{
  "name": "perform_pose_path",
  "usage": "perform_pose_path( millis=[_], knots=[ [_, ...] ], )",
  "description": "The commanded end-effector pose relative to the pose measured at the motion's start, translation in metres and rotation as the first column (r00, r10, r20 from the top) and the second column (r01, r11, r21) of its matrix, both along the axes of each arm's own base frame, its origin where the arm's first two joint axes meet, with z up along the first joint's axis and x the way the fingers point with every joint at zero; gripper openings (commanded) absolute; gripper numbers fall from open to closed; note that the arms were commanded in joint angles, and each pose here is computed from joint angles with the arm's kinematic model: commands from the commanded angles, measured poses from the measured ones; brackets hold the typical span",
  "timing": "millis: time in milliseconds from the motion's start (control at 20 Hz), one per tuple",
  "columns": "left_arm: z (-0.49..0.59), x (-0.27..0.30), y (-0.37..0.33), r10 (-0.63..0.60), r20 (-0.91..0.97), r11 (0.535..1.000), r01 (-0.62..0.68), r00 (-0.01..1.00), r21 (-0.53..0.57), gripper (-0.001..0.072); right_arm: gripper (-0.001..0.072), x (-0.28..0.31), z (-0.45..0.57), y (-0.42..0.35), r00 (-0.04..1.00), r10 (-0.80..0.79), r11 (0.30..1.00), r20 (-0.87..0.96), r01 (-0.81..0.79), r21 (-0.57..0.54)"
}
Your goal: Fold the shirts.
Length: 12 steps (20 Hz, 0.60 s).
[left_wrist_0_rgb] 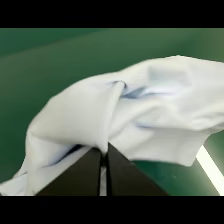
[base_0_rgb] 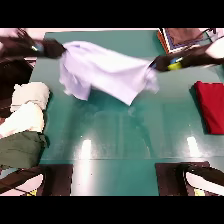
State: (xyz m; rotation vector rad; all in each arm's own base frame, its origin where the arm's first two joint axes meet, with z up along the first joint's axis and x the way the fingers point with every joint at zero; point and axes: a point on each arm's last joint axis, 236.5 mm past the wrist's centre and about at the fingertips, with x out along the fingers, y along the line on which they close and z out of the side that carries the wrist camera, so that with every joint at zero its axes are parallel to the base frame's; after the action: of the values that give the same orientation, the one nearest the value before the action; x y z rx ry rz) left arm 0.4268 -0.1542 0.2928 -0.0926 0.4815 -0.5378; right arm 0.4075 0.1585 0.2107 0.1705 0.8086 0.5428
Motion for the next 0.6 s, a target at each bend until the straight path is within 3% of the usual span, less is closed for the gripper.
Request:
perform_pose_path(
  millis=[0, 150, 300, 400, 550],
  knots=[
    [0.092, -0.061, 0.004, -0.050, 0.196, 0.998, 0.045, 0.979, 0.034, 0.0023, 0.0016, -0.042, 0.093, -0.039, 0.983, -0.041, 0.998, 0.179, 0.049, -0.041],
    [0.088, -0.088, -0.013, -0.155, 0.170, 0.987, 0.147, 0.973, 0.061, 0.0022, 0.0015, -0.065, 0.113, -0.042, 0.975, -0.064, 0.996, 0.213, 0.075, -0.047],
    [0.032, -0.093, -0.038, -0.234, 0.031, 0.969, 0.231, 0.972, 0.084, 0.0021, 0.0016, -0.075, 0.067, -0.035, 0.993, -0.066, 0.992, 0.101, 0.076, -0.100],
    [-0.038, -0.104, -0.059, -0.297, -0.133, 0.942, 0.313, 0.946, 0.121, 0.0022, 0.0016, -0.085, 0.018, -0.025, 0.999, -0.034, 0.990, -0.012, 0.032, -0.138],
    [-0.153, -0.159, -0.090, -0.398, -0.417, 0.866, 0.484, 0.818, 0.124, 0.0022, 0.0016, -0.097, -0.044, -0.027, 0.987, -0.050, 0.980, -0.153, 0.019, -0.198]
  ],
)
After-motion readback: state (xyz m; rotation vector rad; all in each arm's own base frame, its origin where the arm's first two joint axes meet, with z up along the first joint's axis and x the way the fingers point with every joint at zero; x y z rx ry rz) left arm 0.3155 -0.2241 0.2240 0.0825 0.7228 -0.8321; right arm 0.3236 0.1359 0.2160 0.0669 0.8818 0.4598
